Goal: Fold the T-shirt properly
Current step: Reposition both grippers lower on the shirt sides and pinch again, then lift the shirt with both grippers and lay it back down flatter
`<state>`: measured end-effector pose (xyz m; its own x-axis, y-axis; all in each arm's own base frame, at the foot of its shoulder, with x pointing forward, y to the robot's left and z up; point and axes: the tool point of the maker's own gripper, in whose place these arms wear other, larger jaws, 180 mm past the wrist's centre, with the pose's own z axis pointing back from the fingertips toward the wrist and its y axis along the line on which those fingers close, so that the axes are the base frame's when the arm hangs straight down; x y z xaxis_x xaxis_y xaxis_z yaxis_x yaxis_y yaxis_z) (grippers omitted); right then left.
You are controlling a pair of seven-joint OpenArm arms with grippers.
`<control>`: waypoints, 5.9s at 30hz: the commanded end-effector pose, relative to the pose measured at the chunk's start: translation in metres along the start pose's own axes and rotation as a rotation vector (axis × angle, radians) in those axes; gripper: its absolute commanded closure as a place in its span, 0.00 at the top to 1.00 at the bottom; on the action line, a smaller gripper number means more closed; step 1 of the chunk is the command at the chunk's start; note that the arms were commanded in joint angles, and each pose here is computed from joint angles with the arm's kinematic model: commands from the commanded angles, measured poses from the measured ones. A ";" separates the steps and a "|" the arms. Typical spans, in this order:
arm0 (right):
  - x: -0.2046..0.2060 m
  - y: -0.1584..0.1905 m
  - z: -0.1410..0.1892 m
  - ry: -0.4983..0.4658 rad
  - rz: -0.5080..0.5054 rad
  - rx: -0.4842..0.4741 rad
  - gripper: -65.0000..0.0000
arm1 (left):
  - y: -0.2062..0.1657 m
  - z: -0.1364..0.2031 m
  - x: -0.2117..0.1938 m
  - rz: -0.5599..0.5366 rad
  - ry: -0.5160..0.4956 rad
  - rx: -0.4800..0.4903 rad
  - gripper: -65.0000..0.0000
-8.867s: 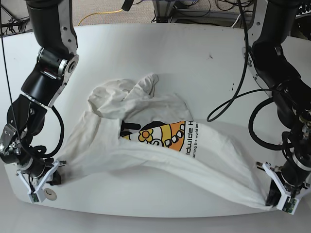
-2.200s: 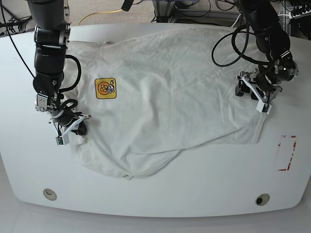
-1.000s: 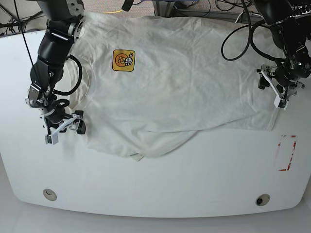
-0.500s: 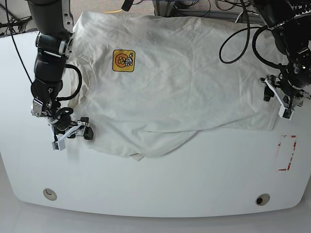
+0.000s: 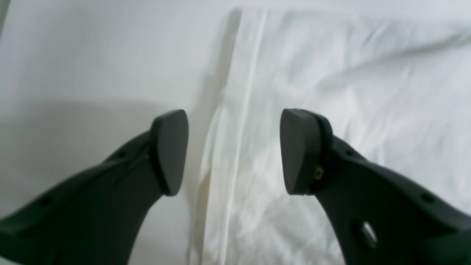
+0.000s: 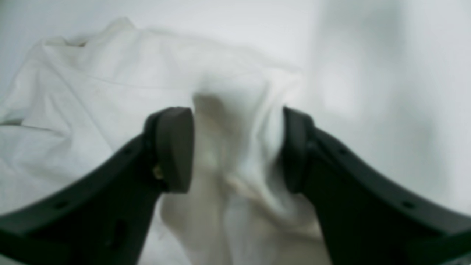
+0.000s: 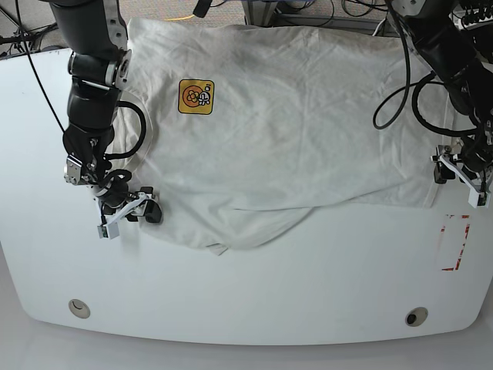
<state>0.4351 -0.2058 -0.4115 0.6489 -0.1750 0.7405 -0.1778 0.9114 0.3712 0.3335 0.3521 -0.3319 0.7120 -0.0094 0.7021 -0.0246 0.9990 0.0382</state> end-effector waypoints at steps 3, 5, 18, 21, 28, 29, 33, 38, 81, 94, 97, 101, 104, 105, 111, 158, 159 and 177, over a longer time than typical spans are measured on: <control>0.010 -0.001 0.002 -0.003 0.020 -0.004 0.33 | 0.010 -0.011 0.018 0.064 -0.045 -0.017 0.57; 0.009 -0.001 0.002 -0.001 0.020 -0.004 0.25 | 0.009 -0.021 0.020 0.094 -0.061 -0.040 0.57; 0.009 -0.002 0.002 -0.001 0.021 -0.004 0.15 | 0.015 -0.057 0.004 0.158 -0.014 -0.039 0.76; 0.011 -0.001 0.003 -0.006 0.024 -0.004 0.15 | 0.009 -0.063 -0.005 0.153 0.018 -0.060 0.76; 0.015 0.001 0.006 -0.024 0.043 -0.003 0.15 | -0.017 -0.075 -0.008 0.140 0.040 -0.111 0.75; 0.015 0.001 0.006 -0.024 0.043 -0.003 0.15 | -0.022 -0.076 -0.010 0.131 0.048 -0.119 0.72; 0.014 0.001 0.006 -0.023 0.042 -0.003 0.14 | -0.030 -0.079 -0.011 0.110 0.059 -0.132 0.38; 0.013 0.000 0.006 -0.022 0.038 -0.005 0.14 | -0.046 -0.084 -0.014 0.092 0.071 -0.159 0.00; 0.281 0.037 0.125 -0.195 0.520 -0.188 0.00 | -0.030 0.129 0.266 -0.154 -0.623 0.111 0.00; 0.421 0.091 0.234 -0.381 0.652 -0.304 0.00 | -0.024 0.229 0.367 -0.200 -0.873 0.167 0.00; 0.420 0.089 0.235 -0.358 0.655 -0.316 0.00 | -0.026 0.224 0.367 -0.199 -0.866 0.158 0.00; 0.392 0.072 0.213 -0.273 0.636 -0.322 0.00 | -0.032 0.197 0.345 -0.214 -0.798 0.135 0.00; 0.362 0.050 0.205 -0.238 0.608 -0.342 0.00 | -0.040 0.175 0.325 -0.223 -0.754 0.080 0.00; 0.344 0.041 0.197 -0.211 0.597 -0.345 0.00 | -0.044 0.165 0.315 -0.226 -0.730 0.056 0.00; 0.252 0.014 0.162 -0.073 0.550 -0.337 0.00 | -0.053 0.117 0.246 -0.218 -0.586 -0.014 0.00; -0.064 -0.059 0.198 0.413 0.244 -0.407 0.56 | -0.024 0.076 -0.116 -0.222 0.208 -0.104 0.57; -0.065 -0.063 0.203 0.413 0.226 -0.422 0.67 | -0.022 0.076 -0.115 -0.228 0.210 -0.100 0.58; -0.007 -0.032 0.210 0.159 0.197 -0.322 0.82 | -0.077 0.063 -0.106 -0.291 0.211 -0.147 0.57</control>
<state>0.2632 -0.3189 -0.3232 0.7747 0.0318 0.6315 -0.0567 0.9982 0.0194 0.2170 0.2734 -0.3634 0.8012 -0.2750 0.5315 0.2838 0.9565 0.0670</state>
